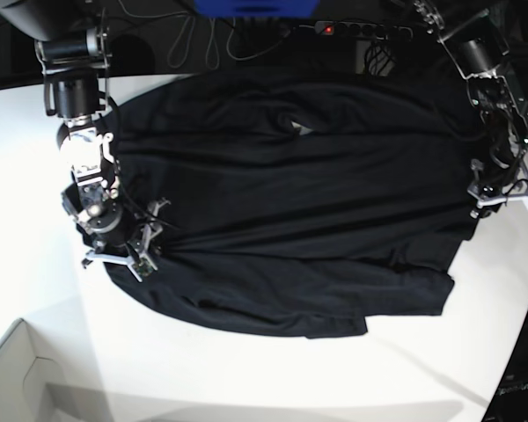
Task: Layout the t-shirt on the table in an organized manner, then fold the t-shirt properly
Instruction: 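Drag the pinched fabric with the right gripper outward to flatten the side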
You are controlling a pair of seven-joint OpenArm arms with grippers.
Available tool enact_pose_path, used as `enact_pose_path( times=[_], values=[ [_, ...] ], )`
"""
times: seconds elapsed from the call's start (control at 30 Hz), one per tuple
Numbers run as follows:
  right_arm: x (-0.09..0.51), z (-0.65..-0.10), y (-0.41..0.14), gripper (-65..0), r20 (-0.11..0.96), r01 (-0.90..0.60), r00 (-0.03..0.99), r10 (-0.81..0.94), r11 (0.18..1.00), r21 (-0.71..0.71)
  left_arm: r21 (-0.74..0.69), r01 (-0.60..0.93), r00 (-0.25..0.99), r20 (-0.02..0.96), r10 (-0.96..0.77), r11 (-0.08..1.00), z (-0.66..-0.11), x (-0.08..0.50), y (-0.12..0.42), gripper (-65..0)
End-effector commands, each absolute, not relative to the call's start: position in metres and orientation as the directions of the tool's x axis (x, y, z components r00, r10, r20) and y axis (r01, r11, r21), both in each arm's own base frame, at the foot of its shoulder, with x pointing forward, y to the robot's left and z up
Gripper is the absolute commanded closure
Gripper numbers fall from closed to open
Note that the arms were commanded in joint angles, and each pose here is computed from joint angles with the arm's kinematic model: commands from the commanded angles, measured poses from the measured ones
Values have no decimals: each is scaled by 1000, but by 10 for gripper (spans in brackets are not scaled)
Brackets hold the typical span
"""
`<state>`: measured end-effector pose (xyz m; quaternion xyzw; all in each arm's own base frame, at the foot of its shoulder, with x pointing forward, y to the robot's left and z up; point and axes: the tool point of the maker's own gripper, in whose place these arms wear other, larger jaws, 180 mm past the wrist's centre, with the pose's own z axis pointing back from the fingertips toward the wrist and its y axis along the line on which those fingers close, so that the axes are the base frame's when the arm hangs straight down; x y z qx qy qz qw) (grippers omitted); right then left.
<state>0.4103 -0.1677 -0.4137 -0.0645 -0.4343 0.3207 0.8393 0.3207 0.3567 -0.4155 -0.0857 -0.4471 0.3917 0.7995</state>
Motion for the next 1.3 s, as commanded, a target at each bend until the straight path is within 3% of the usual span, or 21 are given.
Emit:
enact_pose_path(
  times=[0.0,0.1,0.3,0.4,0.8,1.2,1.27],
  values=[
    [424,-396,-176,-268,704,-449,391,593,791,-417,-487,-538,260,680,685,688,-400,328,367,-239],
    [425,-393,-183,-242,714,-424,402,572,808,-409,-487,-538,261,680,685,688,-401,327,367,-239],
    [432,-386,-179,-60,726,-418,388,568,810,-410,-488,-538,261,679,686,687,-401,327,367,-239],
    [433,-385,-176,-6,730,-419,385,565,812,-407,-488,-538,261,679,686,687,-401,327,367,-239],
    [447,-352,-172,0,757,-392,312,575,803,-449,-489,-538,261,678,687,687,-402,327,366,-239],
    [448,-350,-175,0,750,-390,314,581,800,-456,-489,-538,261,678,687,687,-402,327,366,-239],
    [448,-351,-175,-39,750,-391,316,581,800,-455,-489,-538,261,678,687,687,-402,327,366,-239]
  ],
)
